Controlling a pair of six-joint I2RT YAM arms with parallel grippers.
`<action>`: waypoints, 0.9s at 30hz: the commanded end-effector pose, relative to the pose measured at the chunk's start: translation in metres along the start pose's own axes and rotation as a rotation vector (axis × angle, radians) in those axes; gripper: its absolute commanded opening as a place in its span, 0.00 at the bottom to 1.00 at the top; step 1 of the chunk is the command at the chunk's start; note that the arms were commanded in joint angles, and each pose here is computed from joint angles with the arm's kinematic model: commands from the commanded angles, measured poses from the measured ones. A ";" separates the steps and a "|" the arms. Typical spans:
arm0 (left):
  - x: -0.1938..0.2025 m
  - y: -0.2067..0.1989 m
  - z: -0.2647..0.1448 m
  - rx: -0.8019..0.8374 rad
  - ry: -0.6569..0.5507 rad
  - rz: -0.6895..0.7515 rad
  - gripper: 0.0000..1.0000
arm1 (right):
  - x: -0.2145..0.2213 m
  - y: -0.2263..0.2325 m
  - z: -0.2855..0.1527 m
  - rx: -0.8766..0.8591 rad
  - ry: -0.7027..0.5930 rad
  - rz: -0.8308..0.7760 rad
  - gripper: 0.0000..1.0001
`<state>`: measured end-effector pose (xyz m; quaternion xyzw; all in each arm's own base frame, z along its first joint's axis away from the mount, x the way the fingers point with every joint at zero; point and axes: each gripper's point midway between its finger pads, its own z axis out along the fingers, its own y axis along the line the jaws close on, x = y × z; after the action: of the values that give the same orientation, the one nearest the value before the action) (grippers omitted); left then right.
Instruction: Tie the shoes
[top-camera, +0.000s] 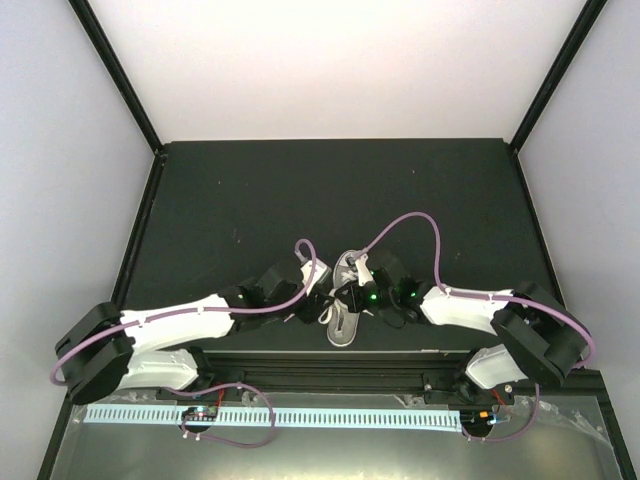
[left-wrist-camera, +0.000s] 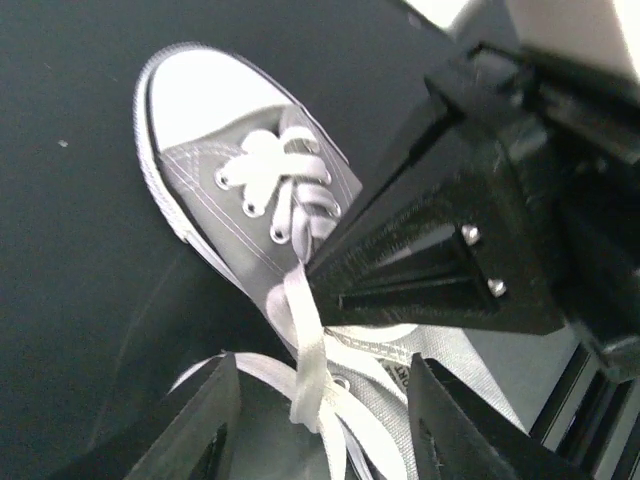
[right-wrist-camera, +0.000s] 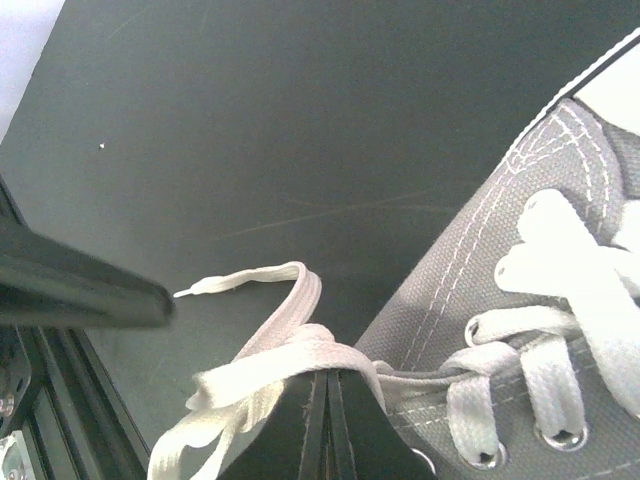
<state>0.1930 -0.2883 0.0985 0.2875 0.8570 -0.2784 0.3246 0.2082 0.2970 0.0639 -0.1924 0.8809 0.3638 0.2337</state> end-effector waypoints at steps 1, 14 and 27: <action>-0.024 0.013 -0.017 -0.072 -0.088 -0.100 0.50 | 0.004 -0.007 -0.002 0.033 -0.014 0.002 0.01; -0.002 0.039 0.015 -0.005 0.123 -0.295 0.46 | 0.003 -0.005 -0.003 0.031 -0.019 -0.001 0.02; -0.011 0.022 0.021 0.151 0.085 -0.311 0.46 | 0.002 -0.005 -0.002 0.033 -0.014 -0.004 0.02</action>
<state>0.2209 -0.2793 0.0768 0.1828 0.8958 -0.3404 0.2198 0.2083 0.2958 0.0653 -0.1900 0.8797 0.3638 0.2403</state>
